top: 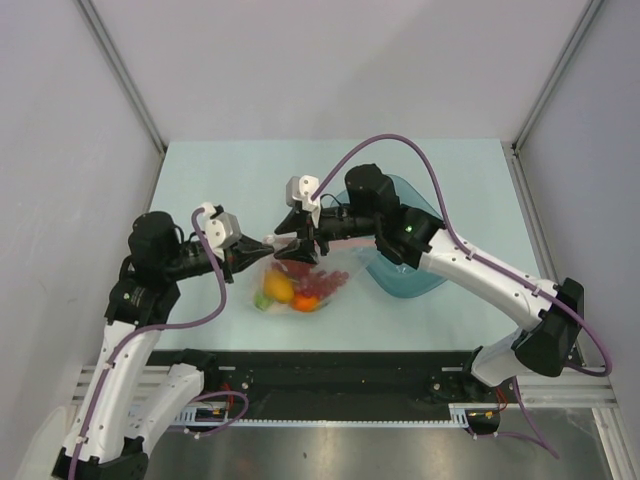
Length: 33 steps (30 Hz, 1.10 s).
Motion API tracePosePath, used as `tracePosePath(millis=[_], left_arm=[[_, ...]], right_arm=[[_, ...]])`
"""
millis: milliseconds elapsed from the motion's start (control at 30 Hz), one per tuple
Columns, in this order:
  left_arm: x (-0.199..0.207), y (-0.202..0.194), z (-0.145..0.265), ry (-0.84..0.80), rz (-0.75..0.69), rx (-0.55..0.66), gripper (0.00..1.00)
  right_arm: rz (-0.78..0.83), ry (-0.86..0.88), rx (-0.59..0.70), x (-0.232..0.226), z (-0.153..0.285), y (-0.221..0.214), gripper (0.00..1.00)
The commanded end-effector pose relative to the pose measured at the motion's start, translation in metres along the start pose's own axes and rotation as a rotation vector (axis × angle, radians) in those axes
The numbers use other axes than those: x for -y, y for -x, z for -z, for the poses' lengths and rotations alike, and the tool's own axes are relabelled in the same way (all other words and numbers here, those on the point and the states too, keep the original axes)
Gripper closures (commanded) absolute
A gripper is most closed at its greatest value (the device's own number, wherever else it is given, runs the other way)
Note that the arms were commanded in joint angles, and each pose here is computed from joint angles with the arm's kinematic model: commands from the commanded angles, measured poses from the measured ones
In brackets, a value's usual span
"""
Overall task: Place the food in the zip-top bag and seal the zipper
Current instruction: Zip the zipper food storage bag at the center of the board.
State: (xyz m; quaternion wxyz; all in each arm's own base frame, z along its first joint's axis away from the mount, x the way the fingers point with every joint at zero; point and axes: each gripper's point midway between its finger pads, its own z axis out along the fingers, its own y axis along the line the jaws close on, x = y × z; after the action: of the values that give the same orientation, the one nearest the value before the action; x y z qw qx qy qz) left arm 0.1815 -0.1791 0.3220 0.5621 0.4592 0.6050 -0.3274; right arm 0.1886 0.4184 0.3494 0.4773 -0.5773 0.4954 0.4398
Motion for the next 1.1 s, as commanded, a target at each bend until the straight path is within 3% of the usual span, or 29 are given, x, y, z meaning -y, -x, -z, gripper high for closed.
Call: tracePosePath(millis=[0, 200, 300, 433, 533, 600, 633, 700, 800, 1067], left_arm=[[-0.001, 0.018, -0.002, -0.017, -0.052, 0.052, 1.0], [-0.001, 0.015, -0.002, -0.023, -0.076, 0.031, 1.0], [-0.002, 0.014, -0.002, -0.016, -0.075, 0.03, 1.0], [-0.001, 0.015, -0.002, -0.01, -0.058, 0.034, 1.0], [-0.001, 0.019, -0.001, 0.001, -0.048, 0.052, 1.0], [-0.002, 0.021, -0.002, 0.005, -0.048, 0.061, 1.0], [-0.002, 0.022, -0.001, 0.006, -0.049, 0.064, 1.0], [-0.003, 0.024, -0.001, 0.006, -0.051, 0.065, 1.0], [-0.001, 0.025, 0.0, 0.0, -0.067, 0.064, 1.0], [-0.001, 0.024, -0.001, -0.008, -0.064, 0.055, 1.0]], right_arm=[[0.053, -0.007, 0.091, -0.003, 0.01, 0.042, 0.44], [0.056, 0.006, 0.122, -0.001, 0.005, 0.054, 0.47], [0.051, 0.012, 0.117, -0.001, 0.002, 0.052, 0.57], [0.047, 0.011, 0.096, 0.001, 0.004, 0.046, 0.82], [0.048, 0.009, 0.062, 0.002, 0.006, 0.036, 0.91], [0.038, 0.003, 0.037, 0.006, 0.009, 0.028, 0.92], [0.031, 0.001, 0.026, 0.007, 0.009, 0.024, 0.98], [0.021, -0.008, 0.006, 0.011, 0.011, 0.017, 0.94], [0.016, -0.013, 0.002, 0.012, 0.012, 0.016, 0.66], [0.025, -0.005, 0.057, 0.009, 0.004, 0.031, 0.58]])
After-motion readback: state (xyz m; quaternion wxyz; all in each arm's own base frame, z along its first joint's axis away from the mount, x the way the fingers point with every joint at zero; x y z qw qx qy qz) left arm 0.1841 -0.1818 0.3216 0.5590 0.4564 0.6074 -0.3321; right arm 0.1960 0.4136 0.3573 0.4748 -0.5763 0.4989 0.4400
